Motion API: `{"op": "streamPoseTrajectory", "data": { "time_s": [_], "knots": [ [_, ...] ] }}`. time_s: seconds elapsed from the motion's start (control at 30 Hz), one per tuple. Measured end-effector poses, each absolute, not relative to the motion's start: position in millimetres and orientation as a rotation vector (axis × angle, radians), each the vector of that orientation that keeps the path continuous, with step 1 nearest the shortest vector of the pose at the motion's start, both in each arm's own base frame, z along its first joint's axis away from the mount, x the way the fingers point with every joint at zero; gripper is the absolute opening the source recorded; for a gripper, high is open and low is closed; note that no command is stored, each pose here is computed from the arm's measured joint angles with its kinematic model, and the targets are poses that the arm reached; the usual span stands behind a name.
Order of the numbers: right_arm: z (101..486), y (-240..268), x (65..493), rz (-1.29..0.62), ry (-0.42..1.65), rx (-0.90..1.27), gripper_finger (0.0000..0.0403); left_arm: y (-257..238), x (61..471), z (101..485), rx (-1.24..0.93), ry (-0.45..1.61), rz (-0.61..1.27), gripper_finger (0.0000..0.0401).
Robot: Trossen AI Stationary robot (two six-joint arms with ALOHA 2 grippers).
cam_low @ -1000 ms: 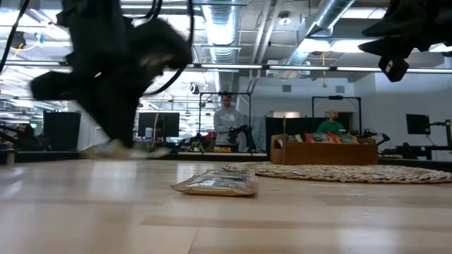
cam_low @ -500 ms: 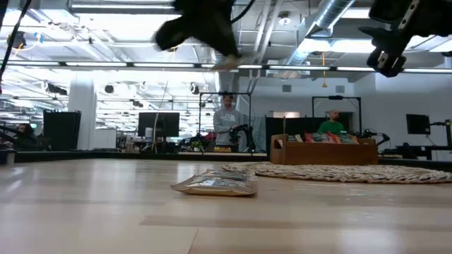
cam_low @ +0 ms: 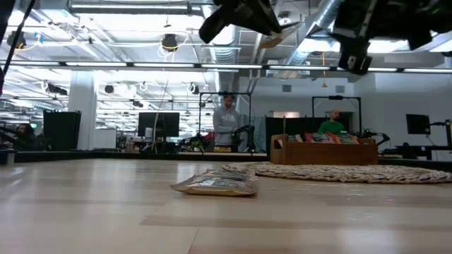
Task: Pick & Place Tea
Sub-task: Put the brown tea pack into the left compartment of the brown organizer
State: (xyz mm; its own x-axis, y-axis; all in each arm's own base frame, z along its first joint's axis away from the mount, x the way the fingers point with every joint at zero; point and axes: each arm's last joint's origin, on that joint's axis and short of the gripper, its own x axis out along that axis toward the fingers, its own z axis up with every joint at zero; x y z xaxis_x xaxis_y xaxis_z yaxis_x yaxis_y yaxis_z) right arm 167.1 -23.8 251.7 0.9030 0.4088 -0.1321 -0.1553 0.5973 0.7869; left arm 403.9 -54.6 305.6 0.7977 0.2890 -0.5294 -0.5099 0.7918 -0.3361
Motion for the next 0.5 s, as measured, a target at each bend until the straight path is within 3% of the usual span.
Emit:
{"op": "streamPoseTrajectory", "data": {
  "time_s": [0.5],
  "knots": [
    [249.6, -52.5, 215.2, 0.419, 0.476, 0.885, 0.0254, -55.6, 408.2, 298.3, -0.468, 0.504, 0.425, 0.0029]
  ]
}}
